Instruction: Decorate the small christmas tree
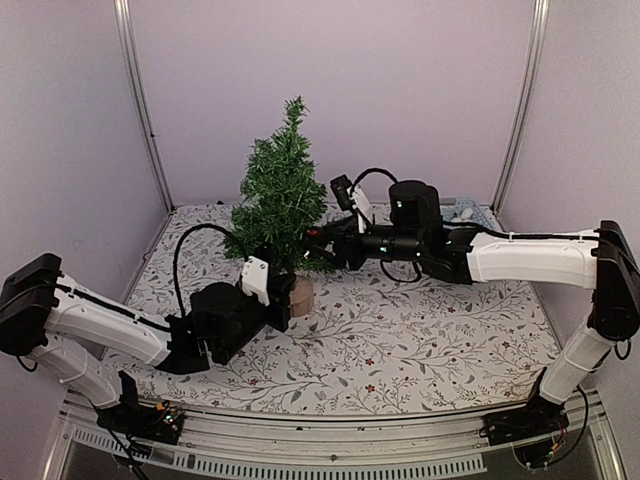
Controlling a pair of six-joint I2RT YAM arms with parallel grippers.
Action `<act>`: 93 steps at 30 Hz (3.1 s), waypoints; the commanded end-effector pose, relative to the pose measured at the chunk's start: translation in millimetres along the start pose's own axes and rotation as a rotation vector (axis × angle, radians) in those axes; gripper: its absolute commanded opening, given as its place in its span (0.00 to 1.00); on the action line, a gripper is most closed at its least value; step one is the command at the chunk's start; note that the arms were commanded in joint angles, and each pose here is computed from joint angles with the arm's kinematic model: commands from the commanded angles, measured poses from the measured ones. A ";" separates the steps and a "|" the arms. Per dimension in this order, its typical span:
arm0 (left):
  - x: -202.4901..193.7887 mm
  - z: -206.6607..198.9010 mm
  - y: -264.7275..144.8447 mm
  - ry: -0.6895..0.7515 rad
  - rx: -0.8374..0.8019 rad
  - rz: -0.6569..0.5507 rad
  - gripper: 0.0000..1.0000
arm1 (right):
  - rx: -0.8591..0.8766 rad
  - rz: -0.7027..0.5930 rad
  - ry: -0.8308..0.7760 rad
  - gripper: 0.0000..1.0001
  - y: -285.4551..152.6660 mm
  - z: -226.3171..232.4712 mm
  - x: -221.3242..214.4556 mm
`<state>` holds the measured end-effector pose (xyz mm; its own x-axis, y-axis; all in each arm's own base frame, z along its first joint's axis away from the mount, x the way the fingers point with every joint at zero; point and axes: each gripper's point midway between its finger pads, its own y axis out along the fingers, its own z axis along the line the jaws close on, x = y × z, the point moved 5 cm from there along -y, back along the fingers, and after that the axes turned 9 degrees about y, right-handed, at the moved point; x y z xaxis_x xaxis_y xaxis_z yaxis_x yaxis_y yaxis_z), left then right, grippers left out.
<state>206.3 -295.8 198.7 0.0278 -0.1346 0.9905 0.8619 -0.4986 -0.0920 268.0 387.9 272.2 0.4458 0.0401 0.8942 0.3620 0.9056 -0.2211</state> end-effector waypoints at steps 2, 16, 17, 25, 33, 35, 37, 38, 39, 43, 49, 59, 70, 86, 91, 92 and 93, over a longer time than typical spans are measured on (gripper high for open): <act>8.2 -11.8 -2.9 0.020 -0.046 -0.040 0.00 | 0.018 -0.051 -0.016 0.36 3.1 7.6 14.4; -2.5 -3.3 -0.5 0.028 0.057 0.014 0.00 | 0.033 -0.031 -0.005 0.36 11.9 6.2 10.4; -3.8 -2.8 -0.4 0.030 0.063 0.020 0.00 | 0.034 -0.030 -0.005 0.37 12.0 6.1 10.2; -10.3 -4.6 6.5 0.038 0.092 0.066 0.00 | 0.043 -0.035 -0.008 0.37 11.2 8.5 11.7; 4.3 -4.2 -0.9 0.019 0.048 -0.001 0.00 | -0.058 -0.035 0.019 0.37 14.0 -7.0 4.5; 4.2 -3.0 -1.0 0.025 0.056 -0.001 0.00 | -0.084 -0.032 0.023 0.37 14.2 -10.6 3.0; 3.4 -2.4 -1.2 0.027 0.060 0.000 0.00 | -0.112 -0.029 0.029 0.37 13.6 -15.1 1.6; 3.0 -2.6 -1.2 0.028 0.060 0.001 0.00 | -0.117 -0.027 0.030 0.37 13.8 -15.3 0.8; 2.8 -2.4 -1.2 0.026 0.060 0.001 0.00 | -0.118 -0.026 0.030 0.38 13.8 -15.5 0.4; 2.6 -2.1 -0.7 0.023 0.066 0.001 0.00 | -0.118 -0.022 0.034 0.40 12.8 -15.4 -0.6; 2.4 -1.3 -1.2 0.022 0.074 0.003 0.00 | -0.123 -0.019 0.035 0.55 10.8 -15.3 -1.0; 2.7 -1.1 -0.8 0.022 0.075 0.007 0.17 | -0.106 -0.031 0.036 0.70 2.3 -9.8 3.7; 4.8 -1.4 -5.1 0.013 0.050 0.013 0.40 | -0.125 -0.072 0.027 0.79 -15.3 -5.3 14.8; 13.8 3.7 -60.7 -0.051 -0.127 -0.121 0.60 | -0.107 -0.097 0.083 0.79 -58.6 -28.5 24.5; 7.2 25.8 -76.8 -0.142 -0.128 -0.124 0.64 | -0.155 -0.109 0.130 0.79 -86.4 -59.8 22.3; 4.4 33.4 -76.5 -0.166 -0.107 -0.105 0.65 | -0.167 -0.111 0.145 0.79 -92.8 -68.7 21.4; 2.0 42.5 -75.2 -0.194 -0.081 -0.089 0.65 | -0.178 -0.116 0.158 0.79 -99.2 -76.1 21.4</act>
<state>154.8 -241.1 221.4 -0.0303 0.0308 0.9991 0.7998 -0.5987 0.0427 297.1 296.3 284.1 0.4825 -0.1016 0.8700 0.5394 0.8170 -0.2038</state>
